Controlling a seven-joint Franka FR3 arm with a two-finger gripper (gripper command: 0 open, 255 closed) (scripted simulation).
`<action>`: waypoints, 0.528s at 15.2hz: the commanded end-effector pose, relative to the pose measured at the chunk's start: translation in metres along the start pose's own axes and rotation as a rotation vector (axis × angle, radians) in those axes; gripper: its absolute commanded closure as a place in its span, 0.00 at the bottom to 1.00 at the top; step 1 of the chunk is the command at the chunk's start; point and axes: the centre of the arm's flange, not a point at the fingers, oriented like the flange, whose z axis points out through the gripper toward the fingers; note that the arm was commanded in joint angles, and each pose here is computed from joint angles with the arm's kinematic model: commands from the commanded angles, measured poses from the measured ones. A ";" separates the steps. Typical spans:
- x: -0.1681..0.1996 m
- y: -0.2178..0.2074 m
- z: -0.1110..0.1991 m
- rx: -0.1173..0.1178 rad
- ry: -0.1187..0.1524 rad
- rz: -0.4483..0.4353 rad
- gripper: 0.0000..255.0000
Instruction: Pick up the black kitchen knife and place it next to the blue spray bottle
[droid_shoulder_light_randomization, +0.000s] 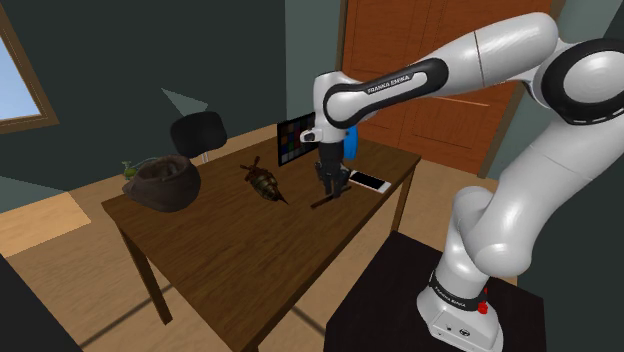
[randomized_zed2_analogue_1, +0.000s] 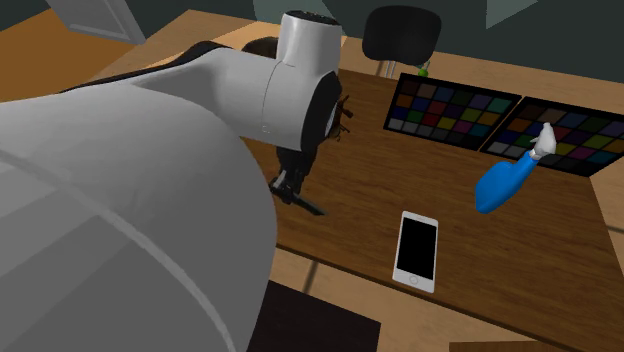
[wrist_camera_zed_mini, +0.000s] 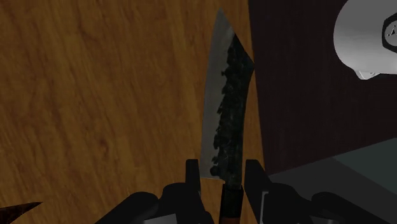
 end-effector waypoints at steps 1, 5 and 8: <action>0.001 -0.002 -0.011 0.000 0.000 0.000 1.00; 0.001 -0.007 -0.031 0.000 0.000 0.000 1.00; 0.002 -0.010 -0.047 0.000 0.000 0.000 1.00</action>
